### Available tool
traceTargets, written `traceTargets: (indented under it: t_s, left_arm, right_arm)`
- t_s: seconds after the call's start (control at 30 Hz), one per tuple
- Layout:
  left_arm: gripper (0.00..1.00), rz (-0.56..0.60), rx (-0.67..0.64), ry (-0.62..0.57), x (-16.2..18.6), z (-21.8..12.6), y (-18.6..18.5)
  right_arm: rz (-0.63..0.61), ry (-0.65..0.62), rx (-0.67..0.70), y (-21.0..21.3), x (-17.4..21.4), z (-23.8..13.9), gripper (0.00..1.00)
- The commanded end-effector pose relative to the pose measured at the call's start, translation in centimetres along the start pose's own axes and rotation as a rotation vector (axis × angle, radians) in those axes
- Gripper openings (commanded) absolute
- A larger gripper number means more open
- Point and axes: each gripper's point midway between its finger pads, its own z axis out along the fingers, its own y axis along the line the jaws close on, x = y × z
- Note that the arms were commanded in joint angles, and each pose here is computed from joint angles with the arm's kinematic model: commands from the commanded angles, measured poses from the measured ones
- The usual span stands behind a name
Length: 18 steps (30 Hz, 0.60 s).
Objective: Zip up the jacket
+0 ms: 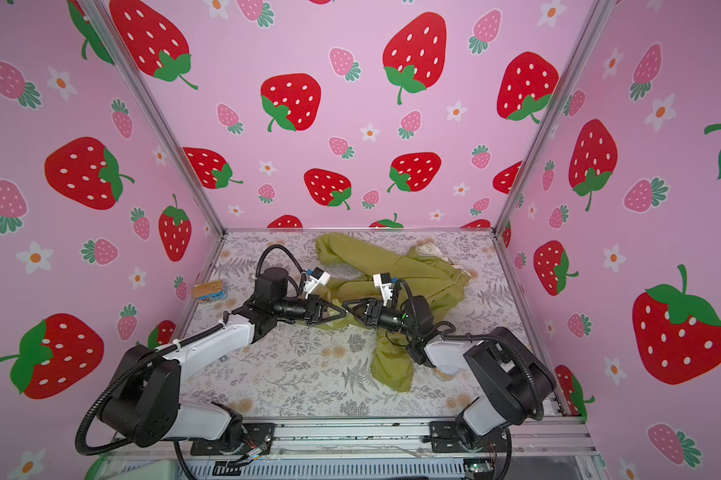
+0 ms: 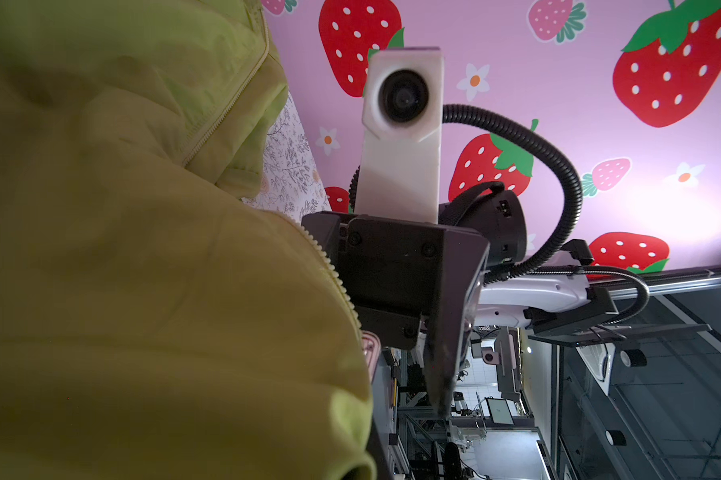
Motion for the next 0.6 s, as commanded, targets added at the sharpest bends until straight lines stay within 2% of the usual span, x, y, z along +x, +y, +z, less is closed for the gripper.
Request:
traceTargets:
  t_s: [0.0, 0.43, 0.57]
  left_arm:
    - [0.00, 0.052, 0.026, -0.008, -1.1, 0.1, -1.6]
    - [0.00, 0.047, 0.021, -0.009, -0.9, 0.0, -1.5]
    - [0.00, 0.043, 0.020, -0.009, -0.9, 0.0, -1.5]
  right_arm:
    - [-0.050, -0.018, -0.052, 2.5, -0.4, -0.6, 0.54]
    - [-0.072, -0.058, -0.011, 2.8, -0.9, -2.1, 0.52]
    - [-0.070, -0.060, -0.002, 2.6, -1.0, -2.2, 0.47]
